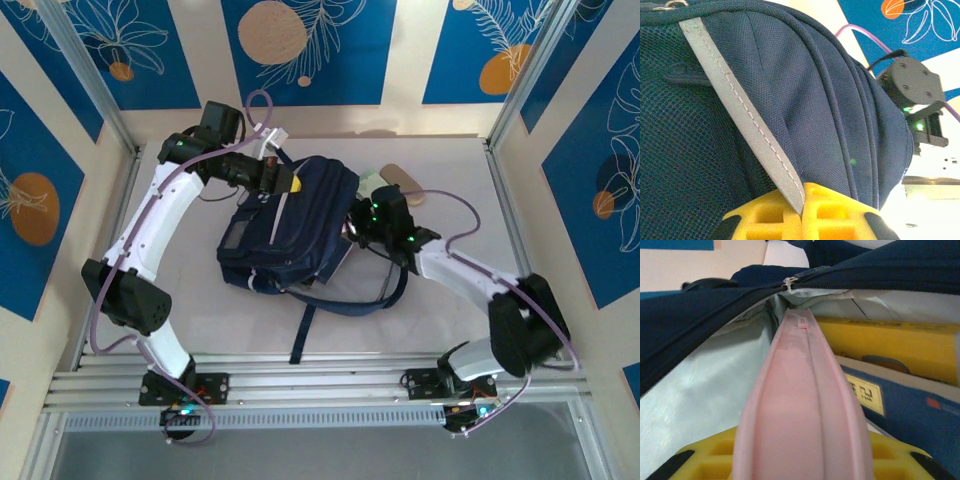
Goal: Pack the student bag
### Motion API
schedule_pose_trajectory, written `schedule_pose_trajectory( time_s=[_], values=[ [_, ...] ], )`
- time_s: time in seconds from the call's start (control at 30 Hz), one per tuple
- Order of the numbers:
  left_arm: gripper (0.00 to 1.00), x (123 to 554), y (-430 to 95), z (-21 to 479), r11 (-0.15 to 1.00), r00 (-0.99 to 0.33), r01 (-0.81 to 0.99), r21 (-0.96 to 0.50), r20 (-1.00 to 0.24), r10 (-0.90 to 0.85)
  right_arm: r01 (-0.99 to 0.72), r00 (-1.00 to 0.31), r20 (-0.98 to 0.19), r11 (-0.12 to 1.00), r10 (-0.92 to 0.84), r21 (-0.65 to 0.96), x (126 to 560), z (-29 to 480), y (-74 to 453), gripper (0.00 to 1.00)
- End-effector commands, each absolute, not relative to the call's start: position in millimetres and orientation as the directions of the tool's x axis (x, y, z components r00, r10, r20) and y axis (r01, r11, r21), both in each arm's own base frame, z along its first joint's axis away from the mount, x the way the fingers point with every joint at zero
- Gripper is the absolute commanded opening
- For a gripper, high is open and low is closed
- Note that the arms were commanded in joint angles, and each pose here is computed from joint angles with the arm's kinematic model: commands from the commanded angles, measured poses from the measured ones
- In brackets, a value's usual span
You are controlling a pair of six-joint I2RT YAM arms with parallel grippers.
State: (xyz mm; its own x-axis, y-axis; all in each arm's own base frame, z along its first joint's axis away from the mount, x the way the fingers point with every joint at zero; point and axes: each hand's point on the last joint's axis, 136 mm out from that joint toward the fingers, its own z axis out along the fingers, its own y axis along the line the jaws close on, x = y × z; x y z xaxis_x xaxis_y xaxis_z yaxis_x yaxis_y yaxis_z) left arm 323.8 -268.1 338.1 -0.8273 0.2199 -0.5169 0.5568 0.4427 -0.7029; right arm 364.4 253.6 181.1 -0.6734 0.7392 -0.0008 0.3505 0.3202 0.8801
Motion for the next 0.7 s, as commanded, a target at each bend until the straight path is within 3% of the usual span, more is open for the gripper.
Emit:
schedule_pose_trajectory(
  time_s=[0.0, 0.13, 0.2, 0.33, 0.4, 0.53, 0.67],
  values=[
    [0.00, 301.0, -271.6, 408.6, 0.238, -0.677, 0.734, -0.636, -0.711, 0.188, 0.323, -0.643, 0.054, 0.207, 0.764, 0.924, 395.2, 200.0, 284.1, 0.15],
    [0.00, 302.2, -272.7, 406.2, 0.231, -0.680, 0.732, -0.641, -0.708, 0.190, 0.338, -0.662, 0.106, 0.170, 0.742, 0.926, 420.9, 182.6, 328.0, 0.18],
    [0.00, 304.1, -273.0, 404.3, 0.231, -0.682, 0.730, -0.643, -0.706, 0.191, 0.349, -0.679, 0.140, 0.149, 0.720, 0.925, 430.0, 171.0, 348.8, 0.25],
    [0.00, 312.9, -269.6, 398.9, 0.249, -0.697, 0.715, -0.653, -0.694, 0.182, 0.348, -0.688, 0.147, 0.146, 0.711, 0.926, 433.6, 156.2, 356.5, 0.78],
    [0.00, 319.1, -265.3, 397.1, 0.264, -0.706, 0.705, -0.658, -0.688, 0.169, 0.295, -0.702, 0.042, 0.236, 0.711, 0.926, 428.6, 163.4, 344.6, 0.89],
    [0.00, 333.0, -254.1, 392.5, 0.303, -0.727, 0.677, -0.671, -0.673, 0.134, 0.225, -0.741, -0.074, 0.350, 0.667, 0.909, 415.9, 171.5, 319.7, 0.99],
    [0.00, 350.2, -236.5, 386.8, 0.362, -0.747, 0.639, -0.678, -0.659, 0.086, 0.236, -0.753, -0.113, 0.427, 0.649, 0.873, 401.0, 161.1, 287.9, 0.99]
  ],
)
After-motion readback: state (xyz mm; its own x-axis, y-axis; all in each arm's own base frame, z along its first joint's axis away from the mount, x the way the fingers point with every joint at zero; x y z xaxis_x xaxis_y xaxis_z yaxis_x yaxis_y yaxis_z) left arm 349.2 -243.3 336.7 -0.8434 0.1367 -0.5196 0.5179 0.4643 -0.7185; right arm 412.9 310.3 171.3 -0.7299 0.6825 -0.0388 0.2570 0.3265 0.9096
